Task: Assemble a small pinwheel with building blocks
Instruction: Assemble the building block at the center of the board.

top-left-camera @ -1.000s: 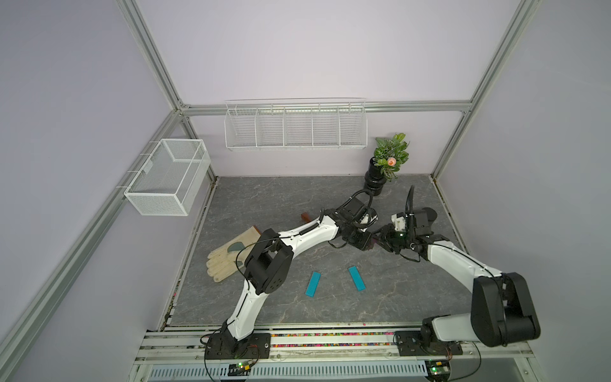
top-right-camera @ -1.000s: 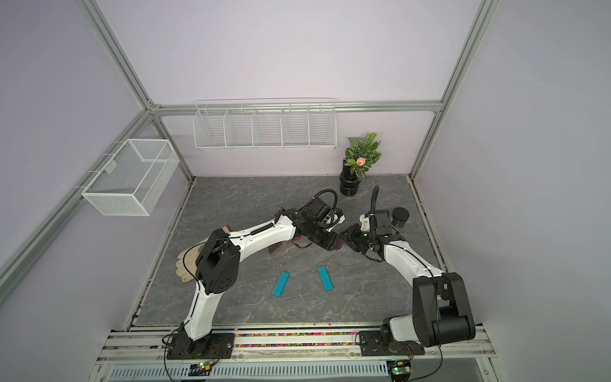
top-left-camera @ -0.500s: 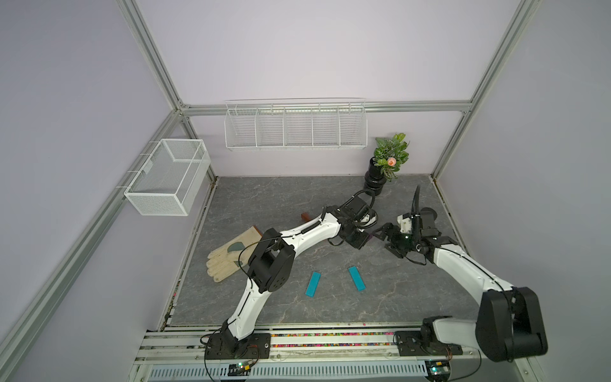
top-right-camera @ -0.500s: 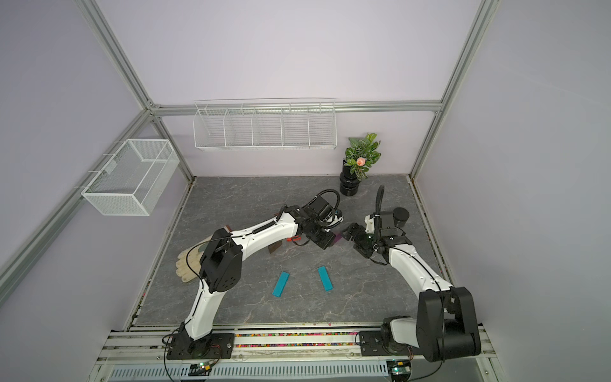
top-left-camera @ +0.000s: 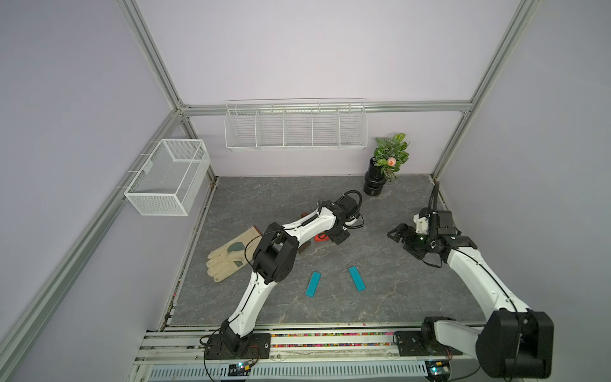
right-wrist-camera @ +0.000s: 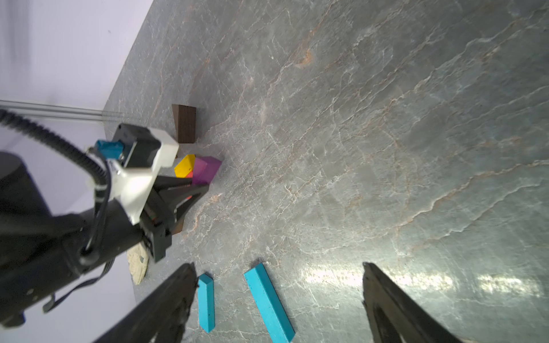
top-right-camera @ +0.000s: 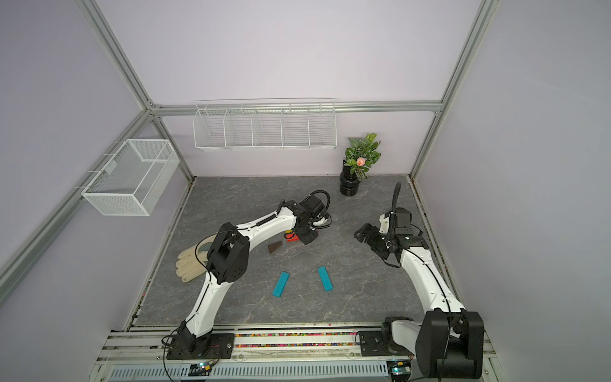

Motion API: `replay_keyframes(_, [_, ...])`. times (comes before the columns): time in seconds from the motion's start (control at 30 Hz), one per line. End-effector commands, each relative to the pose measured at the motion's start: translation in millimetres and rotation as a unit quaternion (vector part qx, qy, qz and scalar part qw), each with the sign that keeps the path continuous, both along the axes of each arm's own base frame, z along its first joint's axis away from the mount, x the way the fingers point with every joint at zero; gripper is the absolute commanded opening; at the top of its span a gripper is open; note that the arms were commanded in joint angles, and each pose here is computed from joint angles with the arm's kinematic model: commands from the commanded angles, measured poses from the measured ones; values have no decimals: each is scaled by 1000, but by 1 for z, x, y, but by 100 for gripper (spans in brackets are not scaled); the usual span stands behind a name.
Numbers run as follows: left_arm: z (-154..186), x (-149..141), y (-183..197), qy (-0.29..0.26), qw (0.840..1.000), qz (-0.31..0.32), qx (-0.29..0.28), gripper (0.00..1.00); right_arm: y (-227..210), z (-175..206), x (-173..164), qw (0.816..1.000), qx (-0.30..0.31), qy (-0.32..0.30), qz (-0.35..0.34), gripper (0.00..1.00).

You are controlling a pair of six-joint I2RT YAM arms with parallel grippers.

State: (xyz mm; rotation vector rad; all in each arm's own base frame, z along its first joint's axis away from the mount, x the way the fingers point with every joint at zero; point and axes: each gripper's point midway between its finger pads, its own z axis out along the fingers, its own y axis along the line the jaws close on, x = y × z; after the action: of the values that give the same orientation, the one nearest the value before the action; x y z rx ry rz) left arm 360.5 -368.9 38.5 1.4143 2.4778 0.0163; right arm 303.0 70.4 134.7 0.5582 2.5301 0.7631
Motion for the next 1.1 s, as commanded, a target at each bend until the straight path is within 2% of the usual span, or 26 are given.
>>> replay_keyframes(0.0, [-2, 4, -1, -9, 999, -32, 19, 1, -1, 2, -8, 1000, -7, -2, 12, 90])
replay_keyframes(0.1, [-6, 6, -2, -10, 999, -34, 22, 12, -1, 4, -8, 1000, -12, -3, 19, 90])
replay_keyframes(0.33, [2, 10, -6, -13, 1000, -24, -3, 46, -9, 5, -8, 998, -56, -4, 40, 92])
replay_keyframes(0.5, [34, 16, -12, -28, 998, -8, -51, 56, -11, 15, 0, 993, -87, -17, 73, 93])
replay_keyframes(0.63, [82, 18, -12, -56, 994, 8, -96, 58, -1, 18, 9, 982, -130, -36, 134, 93])
replay_keyframes(0.73, [127, 15, -5, -77, 986, 36, -144, 59, 17, 16, 17, 960, -178, -58, 210, 93])
replay_keyframes(0.83, [167, 12, 15, -92, 972, 85, -199, 59, 47, 7, 24, 926, -218, -74, 301, 93])
replay_keyframes(0.93, [194, 9, 52, -106, 949, 166, -246, 60, 74, -4, 33, 882, -265, -88, 380, 94])
replay_keyframes(1.07, [201, -6, 113, -115, 913, 272, -283, 60, 111, -20, 49, 806, -328, -107, 481, 95])
